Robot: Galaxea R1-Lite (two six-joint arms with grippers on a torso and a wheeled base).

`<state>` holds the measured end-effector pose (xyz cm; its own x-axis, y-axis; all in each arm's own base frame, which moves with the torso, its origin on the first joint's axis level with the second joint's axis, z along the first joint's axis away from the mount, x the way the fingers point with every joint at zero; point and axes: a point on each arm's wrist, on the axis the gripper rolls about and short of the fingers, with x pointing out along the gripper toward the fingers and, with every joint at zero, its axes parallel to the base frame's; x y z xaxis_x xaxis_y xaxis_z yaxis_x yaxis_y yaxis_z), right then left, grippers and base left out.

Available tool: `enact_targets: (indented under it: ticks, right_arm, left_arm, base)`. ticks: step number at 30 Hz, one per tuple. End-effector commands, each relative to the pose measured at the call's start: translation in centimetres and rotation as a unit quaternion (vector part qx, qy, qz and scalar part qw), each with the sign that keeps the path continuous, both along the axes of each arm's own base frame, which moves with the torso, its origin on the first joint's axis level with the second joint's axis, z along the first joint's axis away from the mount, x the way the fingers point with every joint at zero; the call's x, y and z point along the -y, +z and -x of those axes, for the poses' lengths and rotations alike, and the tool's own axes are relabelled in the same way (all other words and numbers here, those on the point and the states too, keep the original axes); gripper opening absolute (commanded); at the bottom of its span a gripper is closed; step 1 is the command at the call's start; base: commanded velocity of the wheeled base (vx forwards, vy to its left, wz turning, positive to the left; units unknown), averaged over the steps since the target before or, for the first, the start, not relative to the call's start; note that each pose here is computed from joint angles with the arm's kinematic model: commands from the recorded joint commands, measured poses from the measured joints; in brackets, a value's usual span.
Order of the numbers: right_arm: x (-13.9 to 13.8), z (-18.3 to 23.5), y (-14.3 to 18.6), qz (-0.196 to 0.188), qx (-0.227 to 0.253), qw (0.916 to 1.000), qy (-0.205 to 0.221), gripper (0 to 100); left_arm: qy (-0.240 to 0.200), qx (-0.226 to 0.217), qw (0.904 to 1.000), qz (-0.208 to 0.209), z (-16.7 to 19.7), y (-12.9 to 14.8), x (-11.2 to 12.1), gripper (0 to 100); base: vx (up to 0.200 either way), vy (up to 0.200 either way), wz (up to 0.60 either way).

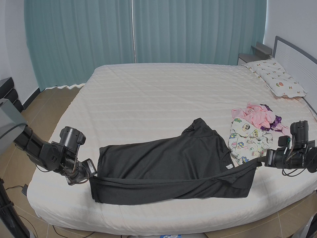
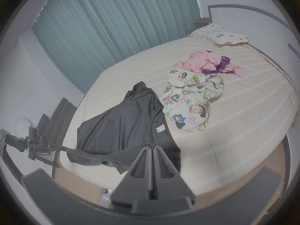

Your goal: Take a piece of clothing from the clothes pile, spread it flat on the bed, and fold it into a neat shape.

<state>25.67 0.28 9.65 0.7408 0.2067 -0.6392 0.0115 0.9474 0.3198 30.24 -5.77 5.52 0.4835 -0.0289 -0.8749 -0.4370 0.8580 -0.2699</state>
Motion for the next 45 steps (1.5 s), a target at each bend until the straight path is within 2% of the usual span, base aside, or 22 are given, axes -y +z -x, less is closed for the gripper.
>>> enact_targets:
  ticks: [1, 4, 7, 13, 23, 30, 37, 38, 42, 45]
  right_arm:
    - [-0.7, -3.3, -2.8, -0.002, -0.015, 0.9998, 0.009, 0]
    - [-1.1, -3.8, -3.3, 0.001, -0.010, 0.9999, 0.011, 0]
    - [-1.8, -5.1, -4.3, 0.008, 0.004, 0.9999, 0.010, 0]
    - [-2.9, -6.5, -5.5, 0.007, 0.024, 0.9997, -0.004, 0]
    - [-3.7, -6.0, -5.4, -0.007, 0.020, 0.9997, -0.007, 0]
    - [-3.2, -3.1, -5.0, -0.007, -0.002, 0.9999, -0.007, 0]
    - [-2.6, -0.7, -7.9, 0.008, -0.080, 0.9967, -0.007, 0]
    - [-2.5, -0.5, -8.6, 0.012, -0.098, 0.9951, -0.006, 100]
    - [-2.5, 0.0, -10.0, 0.020, -0.127, 0.9917, 0.001, 100]
    - [-2.4, -0.4, -9.9, 0.014, -0.118, 0.9929, -0.006, 100]
  left_arm:
    - [0.012, -0.016, 0.9996, -0.018, -2.8, -2.7, 0.4, 0]
    - [0.016, -0.016, 0.9996, -0.019, -3.5, -3.1, 0.3, 0]
    - [0.027, -0.022, 0.9987, -0.036, -4.6, -4.6, 0.3, 0]
    - [0.033, -0.017, 0.9985, -0.041, -5.8, -5.2, 0.4, 0]
    - [0.032, -0.015, 0.9986, -0.040, -6.9, -6.0, 0.7, 0]
    - [0.037, -0.022, 0.9984, -0.038, -7.1, -6.5, 0.7, 0]
    - [0.035, -0.025, 0.9984, -0.037, -7.0, -6.6, 0.7, 0]
    - [0.035, -0.026, 0.9984, -0.036, -7.0, -6.6, 0.7, 0]
    - [0.035, -0.026, 0.9984, -0.036, -7.0, -6.6, 0.7, 0]
    - [0.033, -0.027, 0.9985, -0.033, -6.9, -6.6, 0.7, 0]
  base:
    - [0.000, 0.000, 0.00]
    - [0.000, 0.000, 0.00]
    - [0.000, 0.000, 0.00]
    - [0.000, 0.000, 0.00]
    - [0.000, 0.000, 0.00]
    - [0.000, 0.000, 0.00]
    - [0.000, 0.000, 0.00]
    - [0.000, 0.000, 0.00]
    - [0.000, 0.000, 0.00]
    - [0.000, 0.000, 0.00]
